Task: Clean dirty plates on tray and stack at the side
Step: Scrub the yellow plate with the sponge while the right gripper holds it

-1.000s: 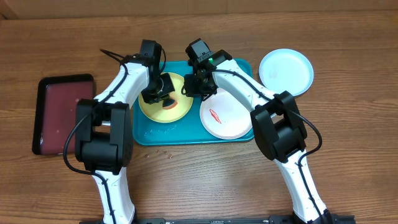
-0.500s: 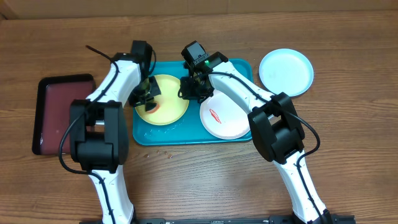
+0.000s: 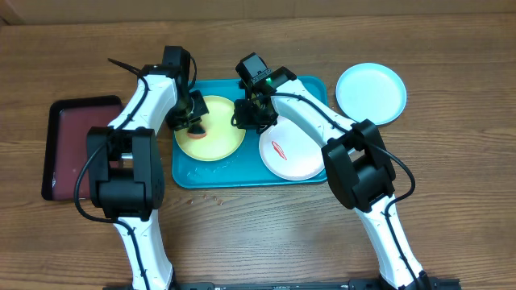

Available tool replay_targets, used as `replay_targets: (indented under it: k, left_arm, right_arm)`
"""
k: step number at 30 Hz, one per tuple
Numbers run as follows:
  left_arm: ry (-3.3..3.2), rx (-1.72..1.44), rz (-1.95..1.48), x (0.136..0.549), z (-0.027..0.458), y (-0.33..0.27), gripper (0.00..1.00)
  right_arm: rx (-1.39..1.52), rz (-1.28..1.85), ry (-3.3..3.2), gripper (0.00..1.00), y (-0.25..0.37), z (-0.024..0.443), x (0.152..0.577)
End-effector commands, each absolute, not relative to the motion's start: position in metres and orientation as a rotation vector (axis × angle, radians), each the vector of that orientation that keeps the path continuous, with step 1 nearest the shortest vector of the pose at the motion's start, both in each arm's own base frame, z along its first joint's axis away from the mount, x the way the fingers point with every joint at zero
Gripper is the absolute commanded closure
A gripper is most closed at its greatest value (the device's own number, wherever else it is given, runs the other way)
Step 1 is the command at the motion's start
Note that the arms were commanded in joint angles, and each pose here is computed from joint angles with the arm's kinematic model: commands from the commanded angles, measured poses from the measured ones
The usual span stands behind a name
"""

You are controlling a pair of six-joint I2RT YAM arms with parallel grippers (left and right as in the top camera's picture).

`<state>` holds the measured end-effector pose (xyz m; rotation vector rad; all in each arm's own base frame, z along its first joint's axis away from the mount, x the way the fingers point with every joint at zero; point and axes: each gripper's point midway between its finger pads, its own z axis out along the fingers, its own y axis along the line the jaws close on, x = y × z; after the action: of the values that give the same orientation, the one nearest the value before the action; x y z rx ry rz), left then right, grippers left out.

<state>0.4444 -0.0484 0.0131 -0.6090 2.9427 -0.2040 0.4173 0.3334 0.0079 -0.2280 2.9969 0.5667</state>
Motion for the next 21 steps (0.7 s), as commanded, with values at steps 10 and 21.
replay_targets:
  k: [10, 21]
  left_arm:
    - [2.965, -0.46, -0.435, 0.444, 0.0, -0.099, 0.94]
    - [2.998, -0.526, -0.145, 0.432, -0.009, -0.058, 0.93]
  right_arm:
    - [-0.2, 0.424, 3.05, 0.96, 0.312, -0.022, 0.416]
    - [-0.199, 0.422, 3.053, 0.96, 0.311, -0.022, 0.415]
